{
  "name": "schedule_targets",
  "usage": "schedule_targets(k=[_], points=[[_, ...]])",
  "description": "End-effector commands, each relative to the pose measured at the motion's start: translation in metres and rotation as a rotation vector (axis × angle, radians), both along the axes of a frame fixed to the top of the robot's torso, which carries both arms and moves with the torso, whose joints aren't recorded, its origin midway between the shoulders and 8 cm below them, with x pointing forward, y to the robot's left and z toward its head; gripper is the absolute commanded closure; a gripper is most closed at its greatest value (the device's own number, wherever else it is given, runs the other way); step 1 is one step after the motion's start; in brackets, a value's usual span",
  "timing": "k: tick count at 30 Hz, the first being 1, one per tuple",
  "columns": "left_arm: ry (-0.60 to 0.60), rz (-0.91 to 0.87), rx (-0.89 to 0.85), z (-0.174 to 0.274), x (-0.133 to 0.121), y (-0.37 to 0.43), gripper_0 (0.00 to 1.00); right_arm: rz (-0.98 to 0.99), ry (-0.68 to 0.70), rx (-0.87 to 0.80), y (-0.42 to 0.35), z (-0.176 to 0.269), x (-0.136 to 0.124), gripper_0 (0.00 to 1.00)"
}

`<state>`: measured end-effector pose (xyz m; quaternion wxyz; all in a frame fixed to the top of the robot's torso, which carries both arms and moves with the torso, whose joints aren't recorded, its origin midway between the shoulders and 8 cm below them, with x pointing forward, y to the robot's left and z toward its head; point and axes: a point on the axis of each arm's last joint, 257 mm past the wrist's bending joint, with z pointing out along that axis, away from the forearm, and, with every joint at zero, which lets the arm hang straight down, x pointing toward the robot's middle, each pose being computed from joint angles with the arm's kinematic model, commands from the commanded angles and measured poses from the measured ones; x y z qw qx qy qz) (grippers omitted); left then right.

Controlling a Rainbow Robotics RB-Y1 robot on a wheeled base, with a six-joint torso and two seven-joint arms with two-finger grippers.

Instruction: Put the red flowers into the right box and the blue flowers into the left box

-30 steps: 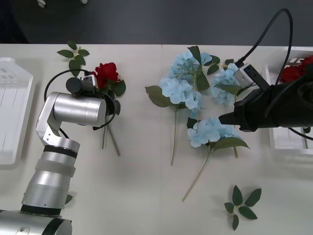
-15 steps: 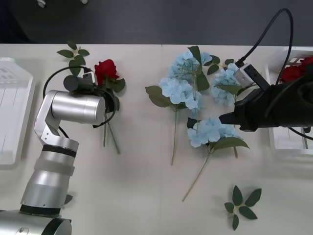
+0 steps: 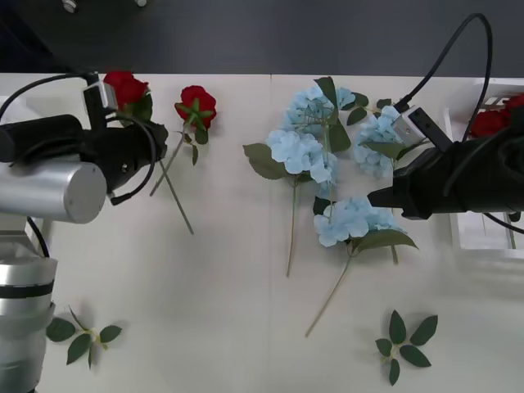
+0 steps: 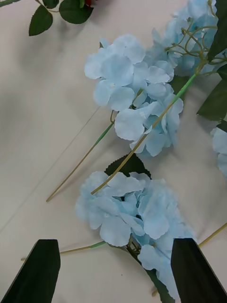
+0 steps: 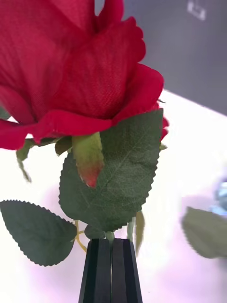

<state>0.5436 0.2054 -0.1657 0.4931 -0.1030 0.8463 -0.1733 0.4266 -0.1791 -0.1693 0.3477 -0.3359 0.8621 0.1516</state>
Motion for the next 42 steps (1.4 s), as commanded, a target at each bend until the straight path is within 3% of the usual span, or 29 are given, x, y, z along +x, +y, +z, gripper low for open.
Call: schedule_targets(k=[1,8,17,24,33,42], points=[[-0.088,-0.047,-0.057,0.044,-0.019,0.004,1.0,0.024,-0.027,-0.018,0.002,0.004,-0.003,0.31],[-0.234,-0.319,-0.171,0.092,-0.06,-0.018,1.0,0.027,-0.032,-0.002,0.007,0.004,-0.003,0.31],[-0.481,-0.605,-0.078,0.118,-0.109,-0.047,1.0,0.041,-0.038,0.019,0.016,0.01,-0.008,0.31],[-0.662,-0.851,-0.003,0.128,-0.157,-0.084,1.0,0.087,-0.111,0.111,0.047,0.039,-0.013,0.31],[-0.881,-1.087,-0.028,0.132,-0.211,-0.102,1.0,0.204,-0.094,0.403,0.116,0.095,-0.059,0.31],[-0.91,-1.181,-0.3,0.124,-0.243,-0.105,1.0,0.299,-0.035,0.538,0.165,0.086,-0.111,0.31]])
